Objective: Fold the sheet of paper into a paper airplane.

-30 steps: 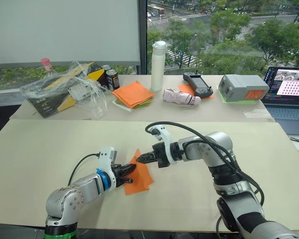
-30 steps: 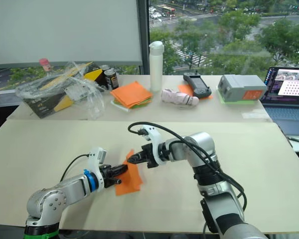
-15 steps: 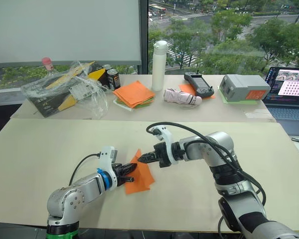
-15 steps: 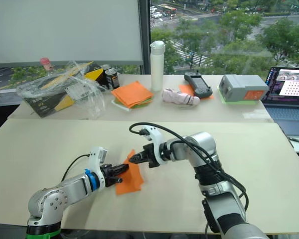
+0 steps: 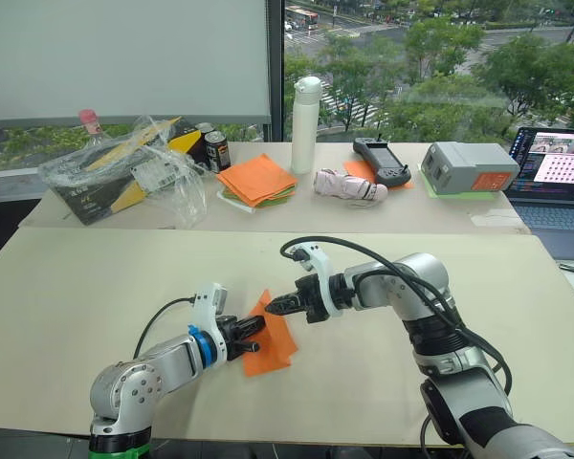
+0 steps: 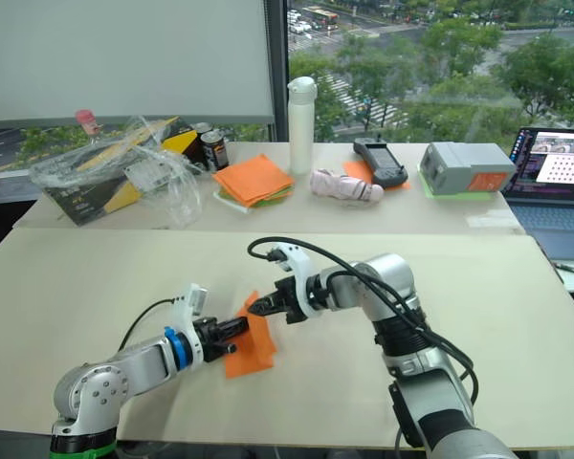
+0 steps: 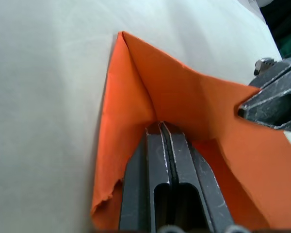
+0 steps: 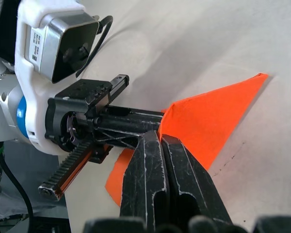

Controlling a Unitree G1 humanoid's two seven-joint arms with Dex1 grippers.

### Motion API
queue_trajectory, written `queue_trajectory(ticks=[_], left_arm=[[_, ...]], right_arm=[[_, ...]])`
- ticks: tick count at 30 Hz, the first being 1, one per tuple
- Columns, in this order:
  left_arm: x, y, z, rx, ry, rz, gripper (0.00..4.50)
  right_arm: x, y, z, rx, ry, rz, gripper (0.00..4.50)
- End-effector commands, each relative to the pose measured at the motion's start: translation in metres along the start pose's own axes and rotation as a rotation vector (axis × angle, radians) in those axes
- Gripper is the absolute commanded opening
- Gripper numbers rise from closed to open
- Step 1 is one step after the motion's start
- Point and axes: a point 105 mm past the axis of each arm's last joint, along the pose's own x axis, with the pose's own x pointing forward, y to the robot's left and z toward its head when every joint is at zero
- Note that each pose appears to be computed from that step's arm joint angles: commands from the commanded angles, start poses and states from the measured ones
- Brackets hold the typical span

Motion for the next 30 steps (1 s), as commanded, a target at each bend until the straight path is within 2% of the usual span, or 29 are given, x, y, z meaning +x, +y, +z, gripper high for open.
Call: queue_trajectory(ticks=[1, 6, 9, 16, 25, 30], left_arm=[[-0.001, 0.001, -0.006, 0.029, 0.022, 0.007, 0.00], [-0.002, 0.016, -0.012, 0.018, 0.039, 0.058, 0.00], [-0.002, 0.018, -0.011, 0.015, 0.035, 0.063, 0.00], [0.000, 0.020, -0.013, 0.011, 0.034, 0.068, 0.00], [0.000, 0.021, -0.016, 0.005, 0.042, 0.074, 0.00], [0.002, 0.020, -0.016, 0.005, 0.044, 0.073, 0.00]], right_arm=[[-0.001, 0.008, 0.009, -0.044, -0.033, 0.026, 0.03], [-0.001, 0.012, 0.010, -0.051, -0.038, 0.050, 0.03], [-0.001, 0.015, 0.010, -0.053, -0.041, 0.071, 0.86], [-0.003, 0.012, 0.014, 0.001, -0.075, 0.074, 3.30], [-0.009, 0.017, 0.022, 0.213, -0.119, 0.182, 3.30], [-0.004, 0.009, 0.014, 0.350, -0.126, 0.203, 3.30]])
